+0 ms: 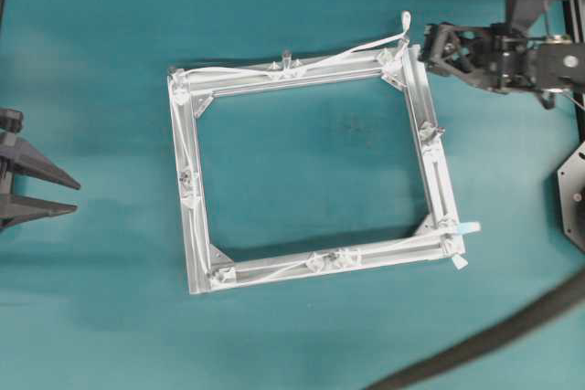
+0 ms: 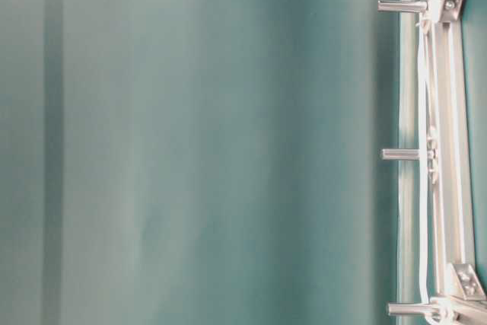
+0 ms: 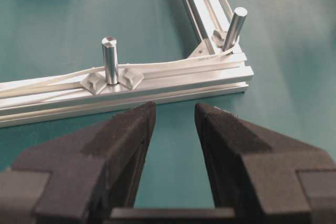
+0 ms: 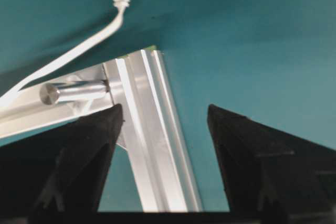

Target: Move the cable alternately left and right between 8 pins so it hooks onto each one.

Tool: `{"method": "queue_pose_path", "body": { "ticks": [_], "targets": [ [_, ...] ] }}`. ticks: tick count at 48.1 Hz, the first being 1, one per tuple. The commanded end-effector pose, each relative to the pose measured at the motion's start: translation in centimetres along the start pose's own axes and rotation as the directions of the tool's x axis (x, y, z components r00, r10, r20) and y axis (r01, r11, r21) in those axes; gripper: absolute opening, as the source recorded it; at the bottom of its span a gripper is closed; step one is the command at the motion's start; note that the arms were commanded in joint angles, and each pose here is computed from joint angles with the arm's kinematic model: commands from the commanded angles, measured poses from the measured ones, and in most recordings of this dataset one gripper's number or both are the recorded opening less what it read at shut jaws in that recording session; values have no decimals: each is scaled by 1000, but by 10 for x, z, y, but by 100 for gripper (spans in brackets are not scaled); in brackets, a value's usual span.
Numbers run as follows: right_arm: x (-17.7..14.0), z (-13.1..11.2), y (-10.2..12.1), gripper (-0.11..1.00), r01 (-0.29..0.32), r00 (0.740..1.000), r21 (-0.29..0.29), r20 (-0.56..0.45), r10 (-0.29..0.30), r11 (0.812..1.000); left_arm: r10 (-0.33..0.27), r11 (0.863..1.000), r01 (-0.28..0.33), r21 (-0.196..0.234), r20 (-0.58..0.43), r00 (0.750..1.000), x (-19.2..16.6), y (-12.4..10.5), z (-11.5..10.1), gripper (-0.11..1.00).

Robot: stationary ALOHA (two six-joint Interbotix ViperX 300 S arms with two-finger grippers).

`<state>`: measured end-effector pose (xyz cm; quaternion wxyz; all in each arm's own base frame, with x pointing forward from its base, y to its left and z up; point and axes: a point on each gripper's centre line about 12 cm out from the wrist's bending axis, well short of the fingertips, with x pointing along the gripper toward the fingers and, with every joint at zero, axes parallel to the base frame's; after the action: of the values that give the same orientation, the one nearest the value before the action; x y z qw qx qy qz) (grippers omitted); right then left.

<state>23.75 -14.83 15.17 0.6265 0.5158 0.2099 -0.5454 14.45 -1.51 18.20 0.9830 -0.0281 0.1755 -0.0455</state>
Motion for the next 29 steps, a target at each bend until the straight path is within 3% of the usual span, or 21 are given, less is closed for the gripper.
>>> {"method": "queue_pose_path", "body": {
  "ticks": [1,12,17,22,29],
  "targets": [
    [-15,5,0,69,-51,998,-10,20,51,999,-3,1000,3,-2,14,1000,0,-1,5,44],
    [-29,8,-8,69,-116,992,-63,48,119,991,-5,1000,5,-1,13,1000,0,-1,6,44],
    [-32,8,-8,69,-174,983,-76,40,177,982,-3,1000,3,-2,12,1000,0,-1,5,44],
    [-40,8,3,69,-314,948,-115,11,318,942,-3,1000,3,-2,14,1000,0,-1,6,44],
    [-51,-9,15,69,-526,851,-156,-103,516,836,-3,1000,3,-2,12,1000,0,-1,5,44]
  ]
}}
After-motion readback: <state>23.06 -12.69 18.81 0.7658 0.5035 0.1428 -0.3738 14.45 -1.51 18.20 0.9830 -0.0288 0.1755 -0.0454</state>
